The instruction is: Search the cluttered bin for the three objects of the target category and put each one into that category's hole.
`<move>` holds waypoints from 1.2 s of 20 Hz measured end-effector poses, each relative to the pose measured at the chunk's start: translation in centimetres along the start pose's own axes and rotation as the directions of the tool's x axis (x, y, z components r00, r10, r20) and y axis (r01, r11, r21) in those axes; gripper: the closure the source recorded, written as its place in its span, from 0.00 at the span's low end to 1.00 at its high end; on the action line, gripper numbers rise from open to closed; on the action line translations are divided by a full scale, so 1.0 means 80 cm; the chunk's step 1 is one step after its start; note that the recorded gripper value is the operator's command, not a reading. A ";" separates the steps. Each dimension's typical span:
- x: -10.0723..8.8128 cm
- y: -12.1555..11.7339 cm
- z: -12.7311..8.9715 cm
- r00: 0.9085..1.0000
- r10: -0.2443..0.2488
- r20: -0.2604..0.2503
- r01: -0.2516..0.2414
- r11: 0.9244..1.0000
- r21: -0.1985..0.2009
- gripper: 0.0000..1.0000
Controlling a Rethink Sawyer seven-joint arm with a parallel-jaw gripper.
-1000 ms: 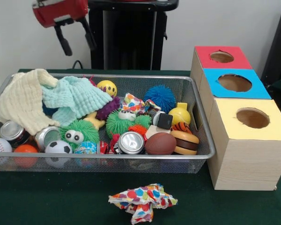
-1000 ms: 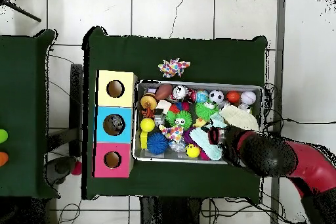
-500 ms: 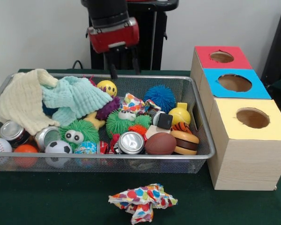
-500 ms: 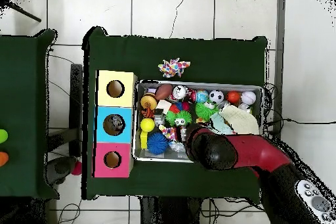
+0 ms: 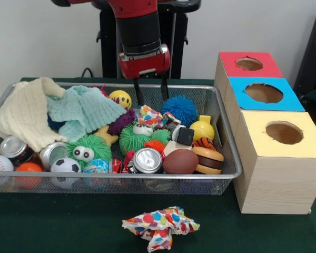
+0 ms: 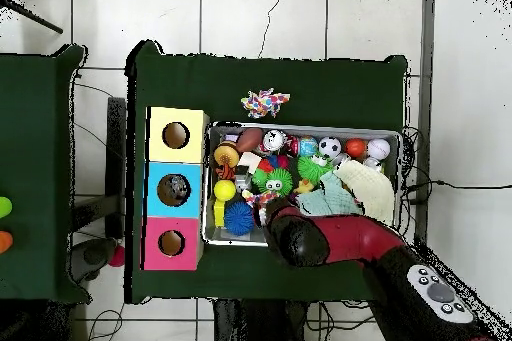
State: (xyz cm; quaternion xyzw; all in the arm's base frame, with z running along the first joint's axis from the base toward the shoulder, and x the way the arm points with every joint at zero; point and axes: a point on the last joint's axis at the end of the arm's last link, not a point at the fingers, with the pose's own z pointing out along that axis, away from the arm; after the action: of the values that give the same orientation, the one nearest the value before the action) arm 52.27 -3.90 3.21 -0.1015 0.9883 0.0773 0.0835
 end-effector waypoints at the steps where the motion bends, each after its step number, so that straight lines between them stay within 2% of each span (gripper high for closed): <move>1: 0.006 -0.001 0.005 1.000 -0.004 -0.004 0.004 1.000 0.008 0.00; 7: 0.051 -0.014 0.035 0.999 -0.021 -0.042 0.023 0.998 0.050 0.00; 9: 0.067 -0.021 0.043 0.997 -0.024 -0.070 0.028 0.997 0.066 0.00; 12: 0.076 -0.028 0.047 0.996 -0.027 -0.086 0.034 0.996 0.083 0.00; 16: 0.074 -0.036 0.053 0.997 -0.028 -0.068 0.035 0.994 0.106 0.00; 21: 0.078 -0.040 0.059 0.999 -0.019 -0.036 0.022 0.994 0.108 0.00; 23: 0.080 -0.045 0.062 1.000 0.000 -0.012 0.001 0.995 0.102 0.00; 24: 0.081 -0.048 0.063 1.000 0.027 0.003 -0.028 0.996 0.089 0.00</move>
State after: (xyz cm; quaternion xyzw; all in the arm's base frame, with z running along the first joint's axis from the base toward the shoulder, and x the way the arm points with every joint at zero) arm 47.56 -7.98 -3.39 -0.0840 0.9920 0.0343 0.0879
